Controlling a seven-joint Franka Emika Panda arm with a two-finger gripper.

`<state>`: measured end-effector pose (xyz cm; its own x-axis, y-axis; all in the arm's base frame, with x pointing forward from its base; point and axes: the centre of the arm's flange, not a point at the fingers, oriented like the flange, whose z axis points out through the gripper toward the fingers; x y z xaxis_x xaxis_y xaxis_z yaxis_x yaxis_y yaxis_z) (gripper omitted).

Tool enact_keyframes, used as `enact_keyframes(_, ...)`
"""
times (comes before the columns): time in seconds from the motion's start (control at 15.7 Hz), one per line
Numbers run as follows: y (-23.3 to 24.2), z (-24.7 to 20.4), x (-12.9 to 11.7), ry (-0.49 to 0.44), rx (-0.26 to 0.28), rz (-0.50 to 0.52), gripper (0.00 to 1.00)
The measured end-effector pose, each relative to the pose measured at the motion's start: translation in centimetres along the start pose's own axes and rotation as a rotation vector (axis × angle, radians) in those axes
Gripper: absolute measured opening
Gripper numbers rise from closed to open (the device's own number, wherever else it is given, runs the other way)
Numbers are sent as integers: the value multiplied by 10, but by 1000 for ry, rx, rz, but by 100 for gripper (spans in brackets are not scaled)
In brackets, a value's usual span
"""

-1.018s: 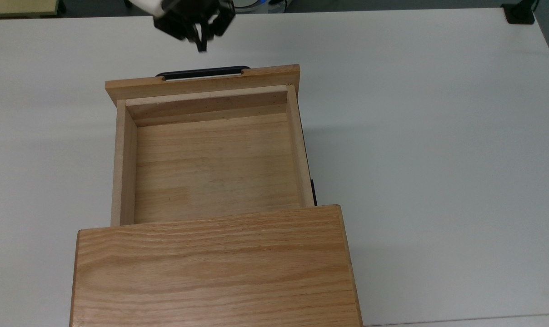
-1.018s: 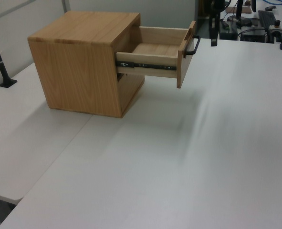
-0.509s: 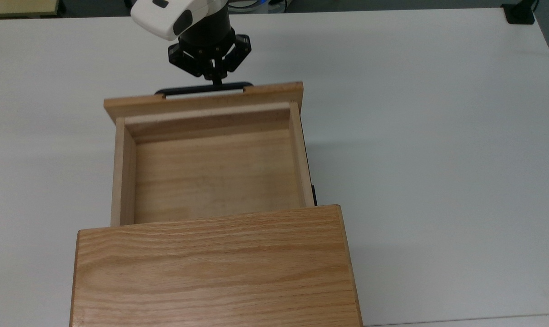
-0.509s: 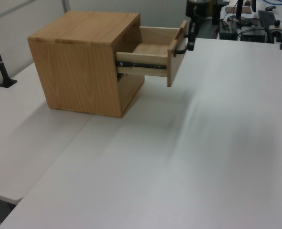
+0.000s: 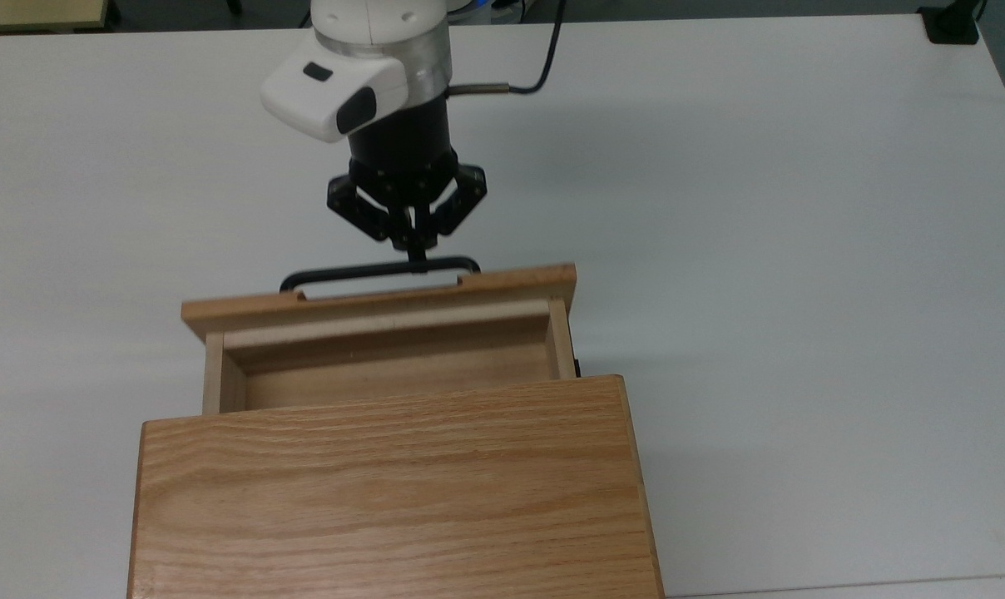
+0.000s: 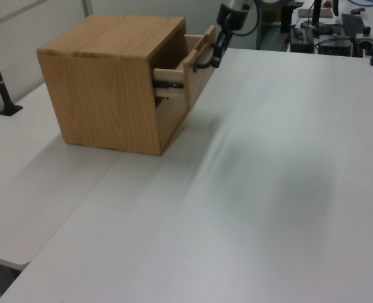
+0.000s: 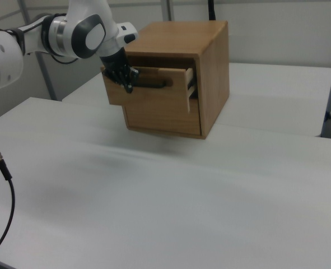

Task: Close the drawer by sliding it

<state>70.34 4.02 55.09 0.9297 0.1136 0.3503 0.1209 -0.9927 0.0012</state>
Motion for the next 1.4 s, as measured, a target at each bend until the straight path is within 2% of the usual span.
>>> enact_keyframes(0.38, -20, 23, 27, 171, -4, 59, 0)
enact_keyframes(0.89, -25, 49, 46, 302, -41, 124, 0)
enact_keyframes(1.27, -22, 45, 43, 309, -46, 140, 3)
enact_keyframes(1.34, -18, 38, 38, 290, -45, 148, 3)
enact_keyframes(1.4, -14, 29, 30, 245, -43, 157, 8)
